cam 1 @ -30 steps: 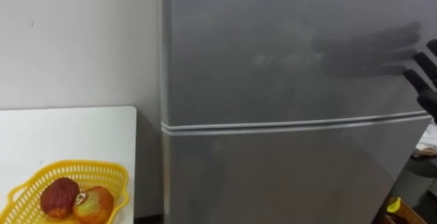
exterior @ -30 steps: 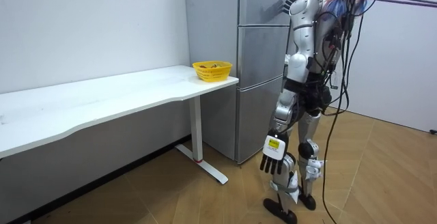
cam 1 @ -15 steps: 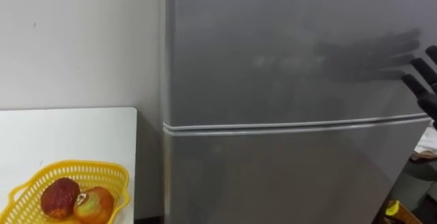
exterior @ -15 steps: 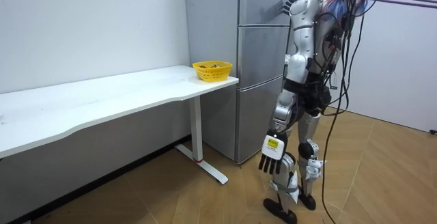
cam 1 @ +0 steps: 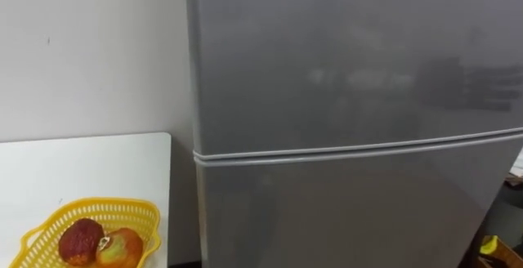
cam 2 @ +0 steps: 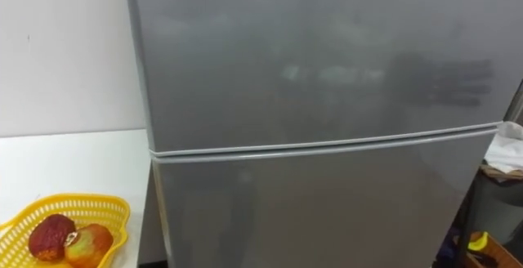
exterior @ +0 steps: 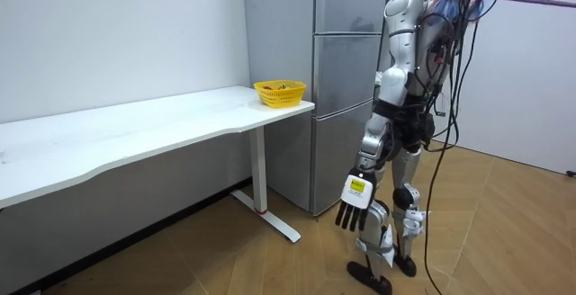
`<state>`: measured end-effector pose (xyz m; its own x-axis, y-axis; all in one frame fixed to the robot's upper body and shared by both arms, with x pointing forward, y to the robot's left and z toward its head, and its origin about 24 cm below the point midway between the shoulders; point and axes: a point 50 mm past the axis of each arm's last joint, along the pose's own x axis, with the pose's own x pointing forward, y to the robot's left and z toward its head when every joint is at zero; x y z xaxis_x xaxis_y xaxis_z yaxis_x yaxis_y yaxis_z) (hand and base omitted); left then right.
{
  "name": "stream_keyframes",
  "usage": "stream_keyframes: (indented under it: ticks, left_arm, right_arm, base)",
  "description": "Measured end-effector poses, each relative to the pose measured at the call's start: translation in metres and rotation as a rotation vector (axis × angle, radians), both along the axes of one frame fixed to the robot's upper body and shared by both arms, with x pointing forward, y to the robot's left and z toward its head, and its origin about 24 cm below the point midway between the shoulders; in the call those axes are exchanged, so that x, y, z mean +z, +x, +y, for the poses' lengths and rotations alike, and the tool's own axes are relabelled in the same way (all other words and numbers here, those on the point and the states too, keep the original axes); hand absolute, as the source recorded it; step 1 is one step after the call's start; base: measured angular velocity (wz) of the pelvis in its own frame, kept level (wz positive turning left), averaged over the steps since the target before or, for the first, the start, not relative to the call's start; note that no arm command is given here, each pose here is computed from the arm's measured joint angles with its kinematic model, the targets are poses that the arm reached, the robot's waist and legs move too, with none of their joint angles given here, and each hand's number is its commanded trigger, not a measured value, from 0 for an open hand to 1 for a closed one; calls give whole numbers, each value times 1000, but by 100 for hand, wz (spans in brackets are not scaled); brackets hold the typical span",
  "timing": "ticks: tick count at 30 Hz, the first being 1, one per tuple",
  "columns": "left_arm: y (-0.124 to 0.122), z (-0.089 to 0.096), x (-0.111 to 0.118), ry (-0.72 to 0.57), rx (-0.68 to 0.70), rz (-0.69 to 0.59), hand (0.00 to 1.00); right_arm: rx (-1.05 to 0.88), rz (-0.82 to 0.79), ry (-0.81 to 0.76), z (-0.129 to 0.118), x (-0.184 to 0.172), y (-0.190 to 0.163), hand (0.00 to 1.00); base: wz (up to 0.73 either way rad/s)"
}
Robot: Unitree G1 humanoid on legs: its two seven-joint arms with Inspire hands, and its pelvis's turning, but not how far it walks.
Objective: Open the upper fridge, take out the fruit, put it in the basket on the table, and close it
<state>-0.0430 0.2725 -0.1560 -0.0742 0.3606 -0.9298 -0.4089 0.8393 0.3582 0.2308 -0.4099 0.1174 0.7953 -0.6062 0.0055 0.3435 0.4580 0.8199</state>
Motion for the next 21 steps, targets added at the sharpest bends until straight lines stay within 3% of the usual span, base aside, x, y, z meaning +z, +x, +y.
stream_keyframes:
  ticks: [4, 11, 17, 21]
  left_arm:
    - [15, 2, 0, 14, -16, -43, 0]
    - [21, -1, 0, -2, -16, -66, 0]
    - [26, -11, -4, -34, 17, -90, 0]
    - [27, -18, -6, -62, 22, -111, 0]
  right_arm:
    - [-154, 177, 215, -12, -50, -16, 0]
    - [-360, 571, 560, 8, -157, -77, 0]
    - [-413, 918, 715, 65, -234, -149, 0]
    - [-270, 1299, 585, 99, -261, -195, 0]
  base:
    - [-2]
    - [0]
    - [1]
    - [0]
